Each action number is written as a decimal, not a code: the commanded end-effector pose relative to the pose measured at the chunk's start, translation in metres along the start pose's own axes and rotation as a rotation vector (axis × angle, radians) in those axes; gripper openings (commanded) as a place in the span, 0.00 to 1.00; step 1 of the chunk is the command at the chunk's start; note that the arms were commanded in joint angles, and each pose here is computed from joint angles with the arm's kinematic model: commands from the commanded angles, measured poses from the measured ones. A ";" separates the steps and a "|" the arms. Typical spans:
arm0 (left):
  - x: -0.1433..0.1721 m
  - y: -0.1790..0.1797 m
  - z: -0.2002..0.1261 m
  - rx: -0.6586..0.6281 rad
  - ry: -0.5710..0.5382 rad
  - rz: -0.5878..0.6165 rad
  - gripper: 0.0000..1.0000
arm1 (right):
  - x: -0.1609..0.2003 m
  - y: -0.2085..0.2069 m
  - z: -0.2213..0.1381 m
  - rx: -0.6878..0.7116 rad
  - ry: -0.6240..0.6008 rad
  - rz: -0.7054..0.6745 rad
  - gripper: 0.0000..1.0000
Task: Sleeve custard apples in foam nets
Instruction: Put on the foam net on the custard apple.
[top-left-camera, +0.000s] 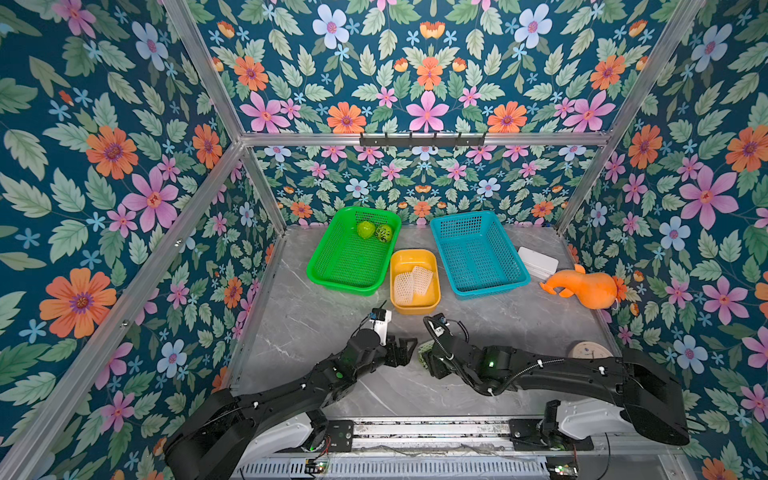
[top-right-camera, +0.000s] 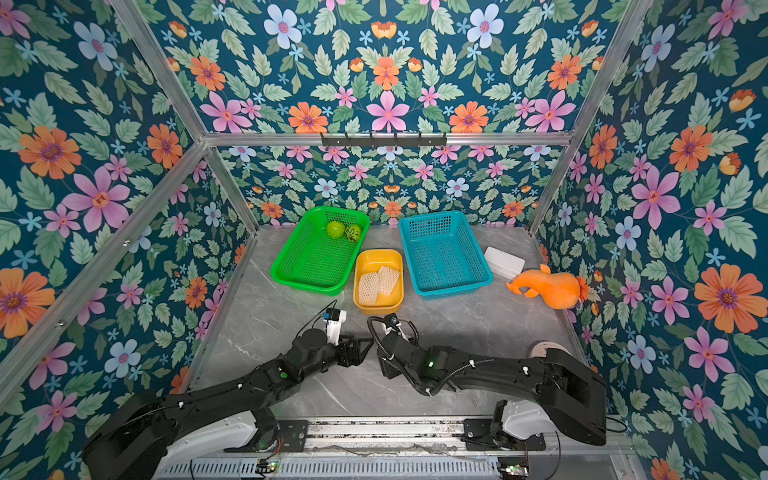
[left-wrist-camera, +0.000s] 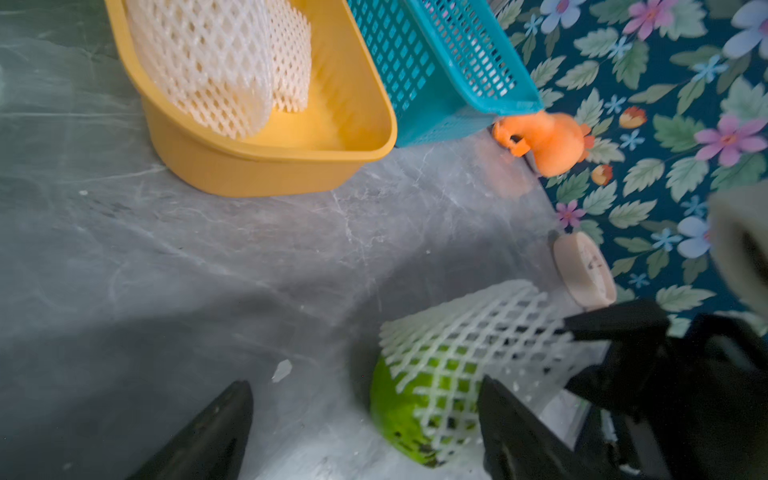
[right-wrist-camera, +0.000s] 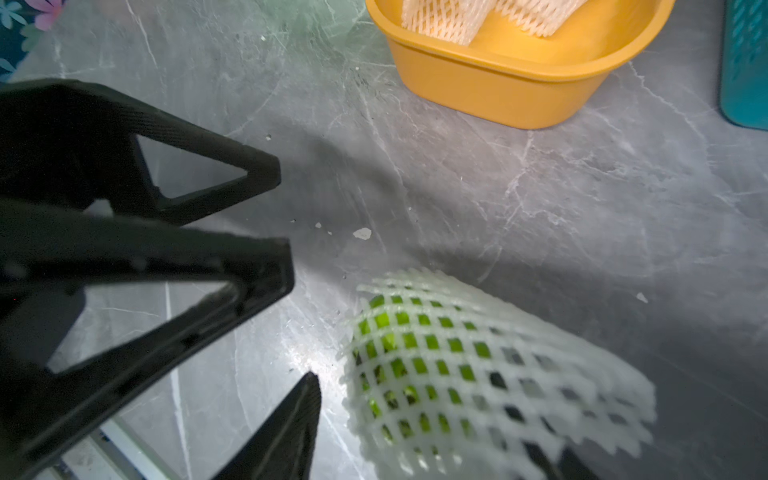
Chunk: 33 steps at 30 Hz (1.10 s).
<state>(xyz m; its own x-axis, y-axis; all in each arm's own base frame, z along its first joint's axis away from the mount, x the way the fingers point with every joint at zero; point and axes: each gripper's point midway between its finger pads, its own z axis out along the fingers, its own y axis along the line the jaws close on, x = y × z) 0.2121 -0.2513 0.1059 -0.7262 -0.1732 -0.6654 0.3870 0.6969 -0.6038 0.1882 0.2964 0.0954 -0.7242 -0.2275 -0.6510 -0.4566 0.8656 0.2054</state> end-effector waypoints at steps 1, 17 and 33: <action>-0.010 -0.019 0.004 0.081 -0.014 -0.136 0.84 | 0.003 -0.001 -0.002 -0.011 -0.002 0.026 0.67; 0.014 -0.029 0.023 0.155 0.118 -0.272 0.61 | 0.006 -0.004 0.001 -0.004 -0.009 0.013 0.52; 0.027 -0.035 0.037 0.200 0.188 -0.275 0.37 | 0.008 -0.005 0.004 0.009 0.003 0.005 0.51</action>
<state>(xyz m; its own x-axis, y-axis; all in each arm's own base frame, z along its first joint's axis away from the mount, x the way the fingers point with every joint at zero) 0.1994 -0.3012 0.0852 -0.9075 -0.2001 -0.3692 0.2222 0.5173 -0.8264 0.1855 0.2918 0.0847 -0.7287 -0.2368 -0.6426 -0.4571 0.8669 0.1990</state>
